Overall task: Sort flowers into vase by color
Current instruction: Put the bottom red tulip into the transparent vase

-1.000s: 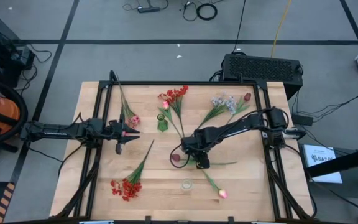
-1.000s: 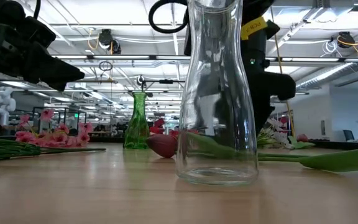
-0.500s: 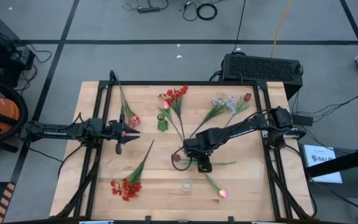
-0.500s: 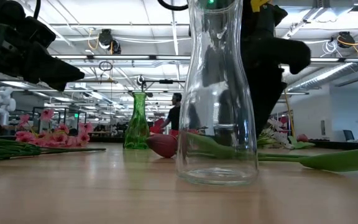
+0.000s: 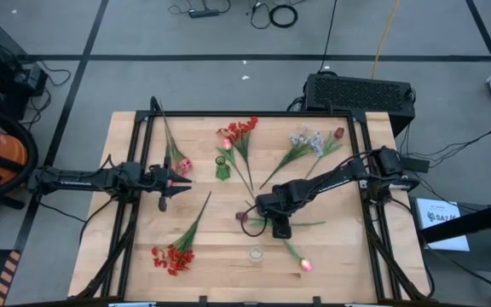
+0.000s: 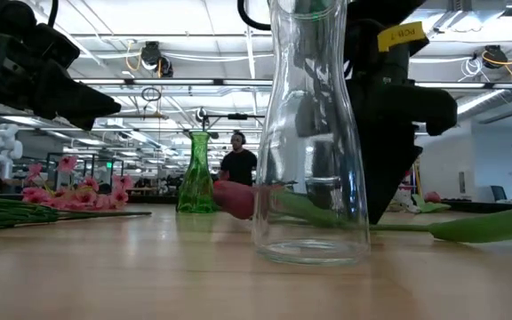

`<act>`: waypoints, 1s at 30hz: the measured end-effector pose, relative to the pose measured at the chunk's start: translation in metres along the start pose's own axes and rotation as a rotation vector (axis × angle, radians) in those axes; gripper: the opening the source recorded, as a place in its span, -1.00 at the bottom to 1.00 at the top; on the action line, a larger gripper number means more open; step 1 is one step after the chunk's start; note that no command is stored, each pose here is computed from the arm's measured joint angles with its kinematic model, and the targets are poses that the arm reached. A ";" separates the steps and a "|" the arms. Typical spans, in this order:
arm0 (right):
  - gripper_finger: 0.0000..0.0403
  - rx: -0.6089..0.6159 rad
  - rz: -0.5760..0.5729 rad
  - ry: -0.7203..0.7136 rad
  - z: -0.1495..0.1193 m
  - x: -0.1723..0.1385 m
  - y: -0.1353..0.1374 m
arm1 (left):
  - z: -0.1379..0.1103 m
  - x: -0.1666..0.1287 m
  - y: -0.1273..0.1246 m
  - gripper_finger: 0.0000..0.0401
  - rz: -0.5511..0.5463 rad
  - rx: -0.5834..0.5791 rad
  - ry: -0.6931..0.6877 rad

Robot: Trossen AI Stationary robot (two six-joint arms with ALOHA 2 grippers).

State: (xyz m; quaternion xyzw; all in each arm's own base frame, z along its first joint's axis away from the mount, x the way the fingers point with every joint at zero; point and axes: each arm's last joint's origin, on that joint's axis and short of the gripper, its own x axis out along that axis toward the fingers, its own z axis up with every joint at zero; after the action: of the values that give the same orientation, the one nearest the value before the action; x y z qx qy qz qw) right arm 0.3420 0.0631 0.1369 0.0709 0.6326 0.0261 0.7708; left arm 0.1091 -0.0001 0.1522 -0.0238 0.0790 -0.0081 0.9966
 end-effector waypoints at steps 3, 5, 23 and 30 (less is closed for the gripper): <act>-0.33 -0.001 -0.002 -0.005 -0.001 0.001 0.000 | 0.000 0.000 0.000 -0.48 0.000 0.000 0.000; -0.33 0.000 -0.004 -0.004 -0.001 0.001 0.000 | 0.000 0.000 0.000 -0.48 0.000 0.000 0.000; -0.33 0.010 -0.019 -0.013 0.006 -0.007 0.001 | 0.000 0.000 0.000 -0.48 0.000 0.000 0.000; -0.39 -0.002 -0.069 0.025 0.005 0.011 -0.002 | -0.001 0.000 0.000 -0.48 0.001 0.000 0.006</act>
State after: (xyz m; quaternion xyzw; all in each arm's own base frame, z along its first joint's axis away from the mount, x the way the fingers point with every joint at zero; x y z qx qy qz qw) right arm 0.3493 0.0621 0.1275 0.0477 0.6441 0.0009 0.7634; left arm 0.1091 -0.0001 0.1517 -0.0238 0.0820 -0.0078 0.9963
